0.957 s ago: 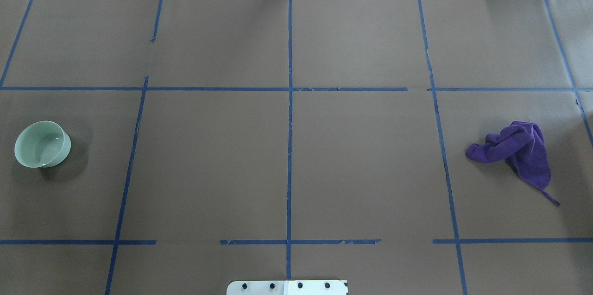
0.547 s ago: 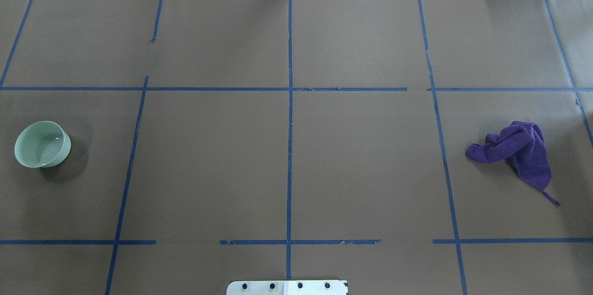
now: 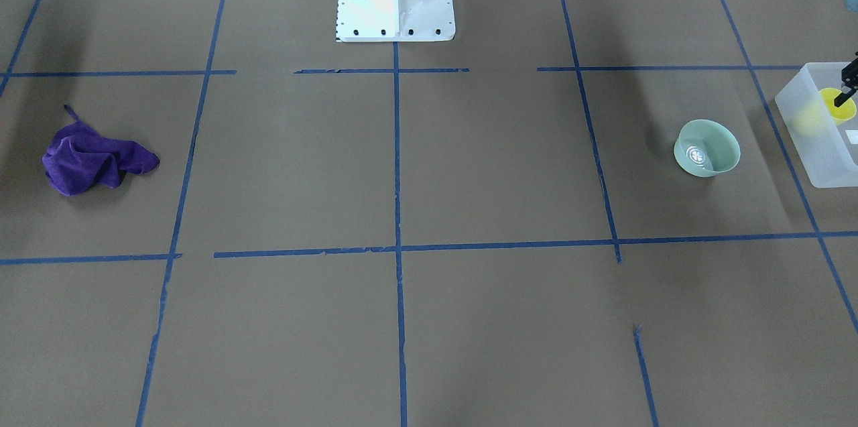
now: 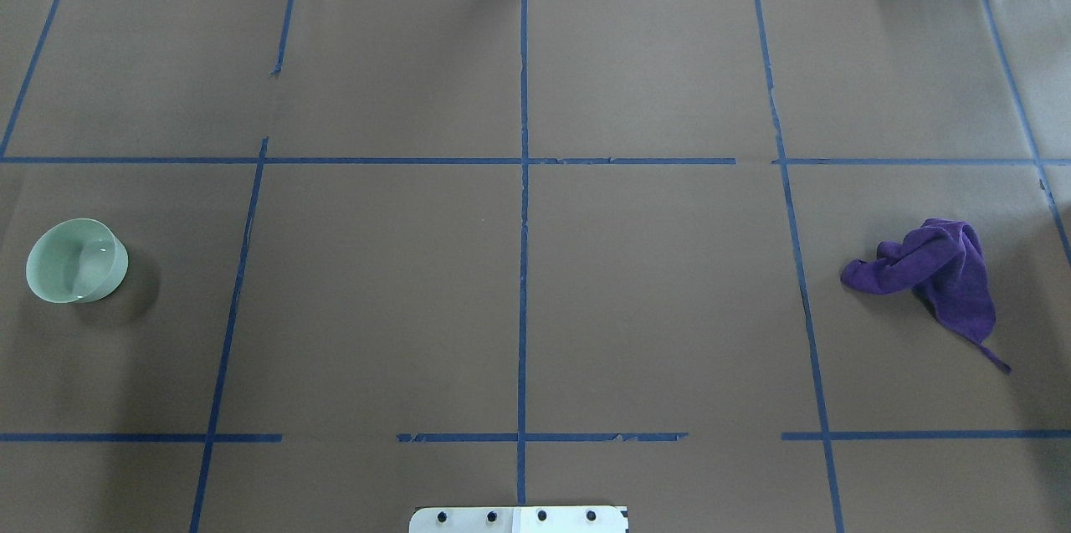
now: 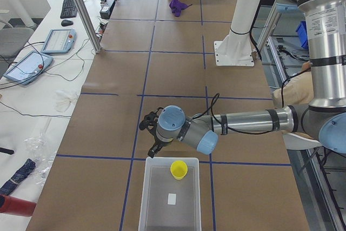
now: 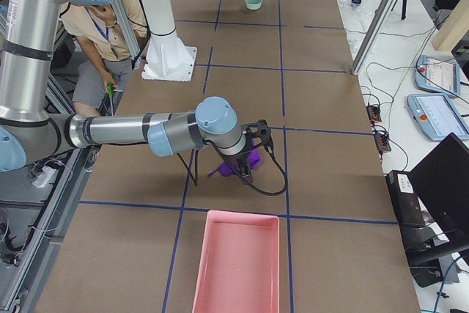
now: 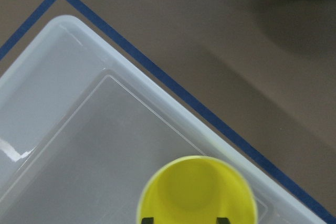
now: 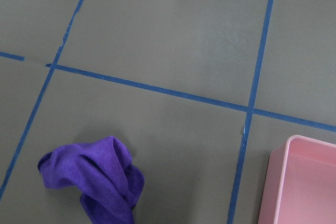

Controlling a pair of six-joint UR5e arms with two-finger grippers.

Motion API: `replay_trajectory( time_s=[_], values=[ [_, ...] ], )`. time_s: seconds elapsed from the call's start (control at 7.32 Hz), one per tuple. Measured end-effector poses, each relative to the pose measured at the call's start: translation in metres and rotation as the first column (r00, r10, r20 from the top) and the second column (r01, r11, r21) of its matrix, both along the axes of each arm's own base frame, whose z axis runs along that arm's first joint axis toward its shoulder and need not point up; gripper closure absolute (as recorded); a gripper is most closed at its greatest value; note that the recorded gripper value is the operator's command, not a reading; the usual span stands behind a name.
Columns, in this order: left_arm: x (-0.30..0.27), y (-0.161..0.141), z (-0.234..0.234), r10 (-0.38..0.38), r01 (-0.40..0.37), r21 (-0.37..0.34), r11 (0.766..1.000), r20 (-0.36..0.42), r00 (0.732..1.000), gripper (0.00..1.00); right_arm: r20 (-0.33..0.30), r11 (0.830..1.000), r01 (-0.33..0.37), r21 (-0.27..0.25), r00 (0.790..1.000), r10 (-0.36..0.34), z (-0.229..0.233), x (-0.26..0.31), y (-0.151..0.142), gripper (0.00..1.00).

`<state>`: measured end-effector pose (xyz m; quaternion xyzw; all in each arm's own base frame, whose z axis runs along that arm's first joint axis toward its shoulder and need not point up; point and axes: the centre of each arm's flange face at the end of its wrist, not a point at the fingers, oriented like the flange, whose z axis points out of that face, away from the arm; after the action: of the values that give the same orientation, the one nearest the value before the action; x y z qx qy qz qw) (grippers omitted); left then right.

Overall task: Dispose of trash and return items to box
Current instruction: 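Lower the yellow cup into the clear box and open the left gripper, then reach the right gripper down onto the purple cloth and grasp it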

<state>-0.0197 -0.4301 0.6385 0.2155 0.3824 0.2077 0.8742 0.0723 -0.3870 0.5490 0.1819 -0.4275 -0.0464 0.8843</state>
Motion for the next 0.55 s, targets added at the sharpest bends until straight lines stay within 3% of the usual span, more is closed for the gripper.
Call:
replay_trajectory(
  time_s=[0.14, 0.27, 0.41, 0.55],
  values=[
    [-0.011, 0.001, -0.009, -0.029, 0.03, -0.038, 0.999, 0.002, 1.0, 0.0, 0.015, 1.0, -0.019, -0.001, 1.0, 0.019, -0.003, -0.004, 0.001, 0.0],
    [-0.018, 0.003, -0.006, -0.048, 0.049, -0.132, 0.99, 0.011, 0.999, 0.0, 0.022, 1.0, -0.018, -0.003, 1.0, 0.018, -0.006, -0.012, 0.001, 0.0],
    [-0.024, -0.002, -0.01, -0.06, 0.064, -0.225, 0.972, 0.022, 0.998, 0.0, 0.027, 1.0, -0.004, -0.01, 1.0, 0.004, -0.013, -0.025, -0.001, 0.0],
    [-0.03, -0.009, -0.022, -0.072, 0.081, -0.268, 0.96, 0.043, 0.996, 0.0, 0.034, 1.0, 0.016, -0.027, 0.999, -0.015, -0.026, -0.047, -0.001, 0.0]
  ],
)
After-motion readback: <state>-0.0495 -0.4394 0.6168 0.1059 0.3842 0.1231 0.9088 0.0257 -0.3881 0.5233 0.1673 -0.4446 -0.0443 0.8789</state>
